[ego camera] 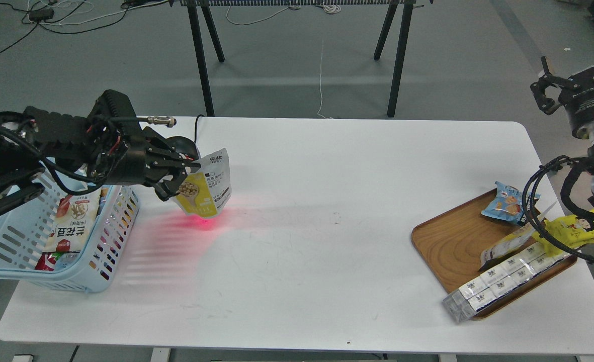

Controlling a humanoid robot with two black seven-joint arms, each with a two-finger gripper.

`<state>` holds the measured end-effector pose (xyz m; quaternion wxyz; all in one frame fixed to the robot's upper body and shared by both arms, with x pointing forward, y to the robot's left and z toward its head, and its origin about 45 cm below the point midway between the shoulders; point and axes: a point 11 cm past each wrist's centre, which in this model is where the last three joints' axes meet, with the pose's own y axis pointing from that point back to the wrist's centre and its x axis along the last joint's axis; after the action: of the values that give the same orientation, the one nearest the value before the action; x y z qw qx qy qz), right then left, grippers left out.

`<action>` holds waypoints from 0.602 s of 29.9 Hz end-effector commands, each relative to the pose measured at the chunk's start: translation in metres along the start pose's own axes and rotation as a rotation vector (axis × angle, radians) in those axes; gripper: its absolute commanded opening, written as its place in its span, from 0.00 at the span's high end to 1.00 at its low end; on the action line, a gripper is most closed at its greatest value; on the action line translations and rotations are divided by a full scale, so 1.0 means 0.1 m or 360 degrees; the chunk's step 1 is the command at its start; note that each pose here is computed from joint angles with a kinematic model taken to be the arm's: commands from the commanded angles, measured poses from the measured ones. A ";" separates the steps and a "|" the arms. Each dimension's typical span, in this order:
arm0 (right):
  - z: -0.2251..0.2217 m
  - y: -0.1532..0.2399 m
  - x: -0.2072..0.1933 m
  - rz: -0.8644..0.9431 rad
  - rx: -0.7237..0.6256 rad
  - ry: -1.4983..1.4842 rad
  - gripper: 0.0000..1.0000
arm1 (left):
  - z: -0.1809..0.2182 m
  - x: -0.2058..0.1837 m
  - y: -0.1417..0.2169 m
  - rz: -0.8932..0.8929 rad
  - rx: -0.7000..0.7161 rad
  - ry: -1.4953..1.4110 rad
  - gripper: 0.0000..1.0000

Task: Scan snack and place in basket
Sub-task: 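Move the pouch over the blue basket and release it inside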

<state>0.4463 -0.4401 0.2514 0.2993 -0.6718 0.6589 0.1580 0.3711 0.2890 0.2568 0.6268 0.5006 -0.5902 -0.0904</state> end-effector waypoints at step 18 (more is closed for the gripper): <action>0.00 0.00 0.01 0.0006 0.0000 0.0004 0.02 | -0.50 -0.04 1.16 0.0135 0.0362 -0.0083 0.98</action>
<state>0.4458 -0.4417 0.2505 0.2978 -0.6705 0.6611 0.1573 0.3628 0.3505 0.3371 0.5725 0.5255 -0.6289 -0.0232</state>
